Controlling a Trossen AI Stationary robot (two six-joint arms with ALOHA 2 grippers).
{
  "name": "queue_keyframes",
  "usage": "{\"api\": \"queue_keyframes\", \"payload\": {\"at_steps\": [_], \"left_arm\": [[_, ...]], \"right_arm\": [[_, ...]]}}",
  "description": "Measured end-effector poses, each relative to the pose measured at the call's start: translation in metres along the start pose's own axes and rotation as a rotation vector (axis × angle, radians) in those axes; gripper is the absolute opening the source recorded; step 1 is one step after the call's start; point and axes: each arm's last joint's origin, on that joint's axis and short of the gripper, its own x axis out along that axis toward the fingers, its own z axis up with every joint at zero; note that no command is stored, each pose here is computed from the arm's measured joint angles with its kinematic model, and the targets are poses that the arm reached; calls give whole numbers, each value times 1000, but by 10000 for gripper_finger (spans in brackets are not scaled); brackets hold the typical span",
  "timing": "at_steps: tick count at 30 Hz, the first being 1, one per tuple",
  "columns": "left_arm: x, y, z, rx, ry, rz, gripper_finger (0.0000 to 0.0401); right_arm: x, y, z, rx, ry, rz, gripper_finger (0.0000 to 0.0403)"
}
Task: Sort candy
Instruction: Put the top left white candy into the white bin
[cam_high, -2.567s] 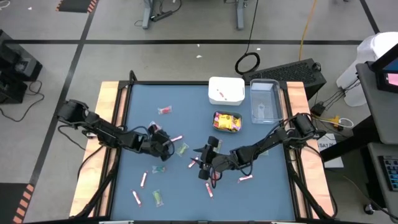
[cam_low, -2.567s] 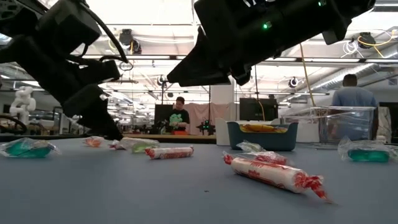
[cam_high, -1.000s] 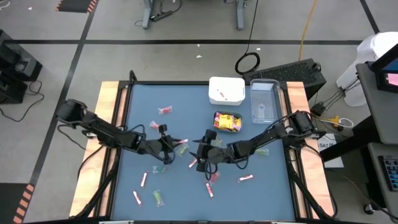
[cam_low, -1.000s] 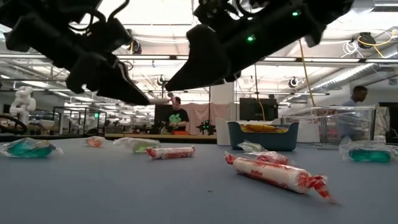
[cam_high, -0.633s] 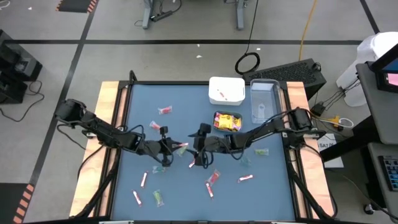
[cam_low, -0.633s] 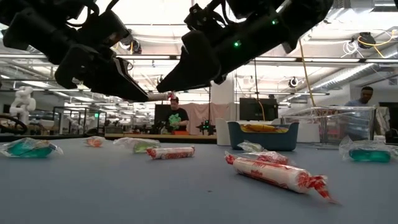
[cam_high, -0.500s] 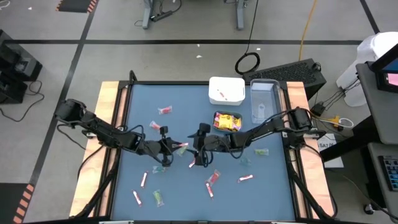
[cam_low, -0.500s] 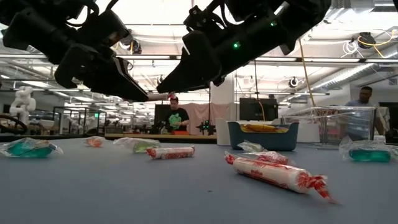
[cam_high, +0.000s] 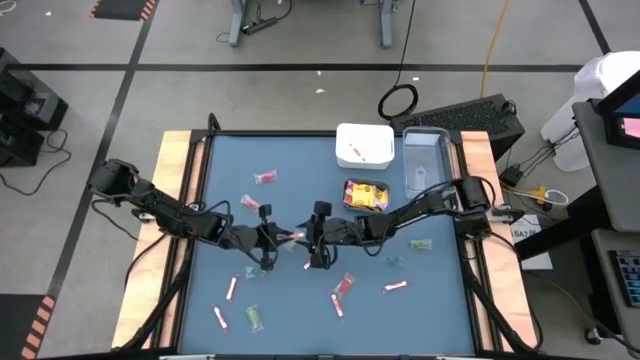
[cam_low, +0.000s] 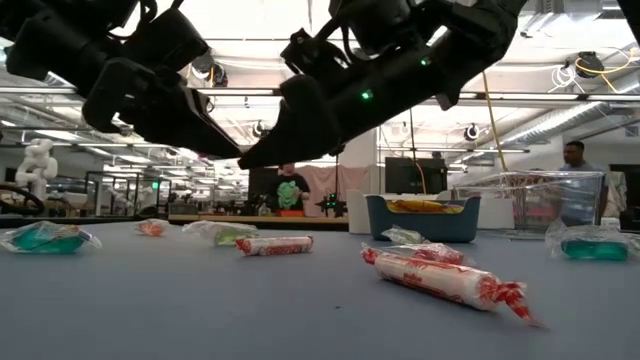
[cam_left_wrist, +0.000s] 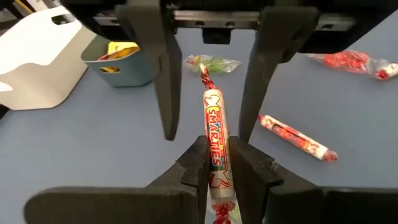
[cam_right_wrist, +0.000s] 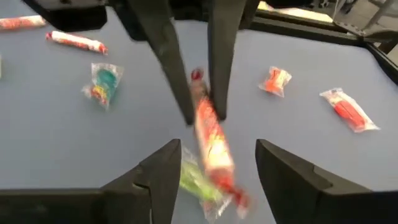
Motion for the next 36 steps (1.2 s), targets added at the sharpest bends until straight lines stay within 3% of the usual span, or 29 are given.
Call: {"api": "queue_keyframes", "payload": {"at_steps": [6, 18, 24, 36], "left_arm": [[0, 0, 0, 0, 2, -2, 61], [0, 0, -1, -32, 6, -6, 61], [0, 0, 0, -52, 5, -6, 80], [-6, -7, 3, -67, -25, -8, 203]], "right_arm": [[1, 1, 4, -1, -12, 5, 156], [1, 1, 2, -2, 9, 11, 24], [1, 2, -1, -8, 39, 12, 35], [-2, 3, -9, -19, 131, 17, 33]]}}
